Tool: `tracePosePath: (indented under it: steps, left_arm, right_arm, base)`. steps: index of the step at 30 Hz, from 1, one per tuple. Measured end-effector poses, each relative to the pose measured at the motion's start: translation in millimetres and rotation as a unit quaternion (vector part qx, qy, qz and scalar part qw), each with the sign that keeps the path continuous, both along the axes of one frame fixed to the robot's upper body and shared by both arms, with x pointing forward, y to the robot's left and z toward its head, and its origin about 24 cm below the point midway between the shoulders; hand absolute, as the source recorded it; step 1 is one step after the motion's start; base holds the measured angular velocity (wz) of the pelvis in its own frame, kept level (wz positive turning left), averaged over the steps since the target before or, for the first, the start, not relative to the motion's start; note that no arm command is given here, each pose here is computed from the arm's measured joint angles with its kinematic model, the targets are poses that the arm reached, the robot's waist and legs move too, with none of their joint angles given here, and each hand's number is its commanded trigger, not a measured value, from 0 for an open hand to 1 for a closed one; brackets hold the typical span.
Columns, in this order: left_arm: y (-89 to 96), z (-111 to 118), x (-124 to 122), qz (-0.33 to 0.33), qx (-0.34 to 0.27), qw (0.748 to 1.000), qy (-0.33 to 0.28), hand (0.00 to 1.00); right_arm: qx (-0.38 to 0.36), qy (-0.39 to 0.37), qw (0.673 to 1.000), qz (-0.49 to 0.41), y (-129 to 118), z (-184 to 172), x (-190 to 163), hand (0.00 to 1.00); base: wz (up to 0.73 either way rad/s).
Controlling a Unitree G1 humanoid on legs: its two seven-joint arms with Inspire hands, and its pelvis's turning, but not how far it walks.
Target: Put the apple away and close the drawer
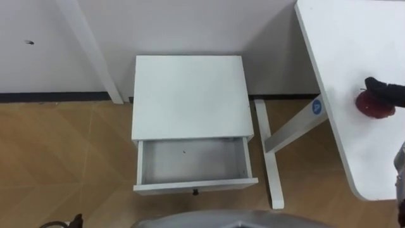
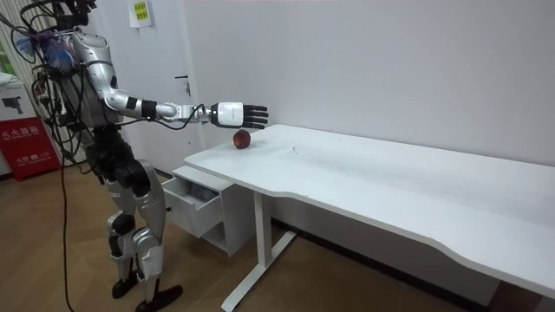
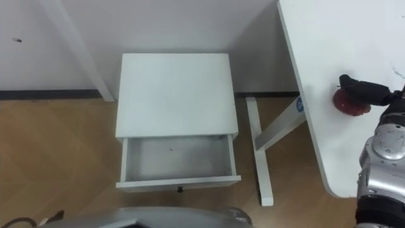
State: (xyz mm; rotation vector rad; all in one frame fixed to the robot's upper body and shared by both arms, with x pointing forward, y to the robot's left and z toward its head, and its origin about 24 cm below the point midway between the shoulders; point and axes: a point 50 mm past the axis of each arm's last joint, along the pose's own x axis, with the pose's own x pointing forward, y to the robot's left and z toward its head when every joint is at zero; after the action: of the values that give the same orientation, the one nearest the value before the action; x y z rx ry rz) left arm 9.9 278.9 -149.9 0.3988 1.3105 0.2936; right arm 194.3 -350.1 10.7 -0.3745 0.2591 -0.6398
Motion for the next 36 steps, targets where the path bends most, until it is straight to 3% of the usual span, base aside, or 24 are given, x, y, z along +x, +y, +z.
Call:
tracePosePath:
  steps: [20,21,22,23,25,36]
  left_arm:
    - [2.6,-1.0,-15.3,0.010,-0.001,1.000,0.024,0.00]
    - [3.7,-0.6,-14.8,0.010,0.000,1.000,0.024,0.00]
    - [4.3,-0.3,-14.8,0.010,0.001,1.000,0.024,0.00]
    - [4.9,-0.1,-14.9,0.009,0.001,1.000,0.024,0.00]
    - [6.0,0.3,-14.9,0.009,0.002,1.000,0.024,0.00]
    - [7.1,-0.4,-20.6,0.011,0.000,0.999,0.038,0.00]
  right_arm:
    - [0.034,0.116,0.992,0.020,-3.4,-40.9,-18.6,0.00]
    - [0.034,0.117,0.992,0.022,-3.3,-40.9,-18.5,0.07]
    - [0.034,0.117,0.992,0.022,-3.2,-41.0,-18.5,0.52]
    - [0.035,0.118,0.992,0.025,-2.9,-41.1,-18.3,0.55]
    - [0.032,0.124,0.991,0.034,-2.3,-41.4,-18.0,1.00]
    - [-0.035,0.168,0.984,0.054,-10.5,-36.6,-18.9,1.00]
  base:
    - [0.00]
    - [0.00]
    - [0.00]
    - [0.00]
    - [0.00]
    - [0.00]
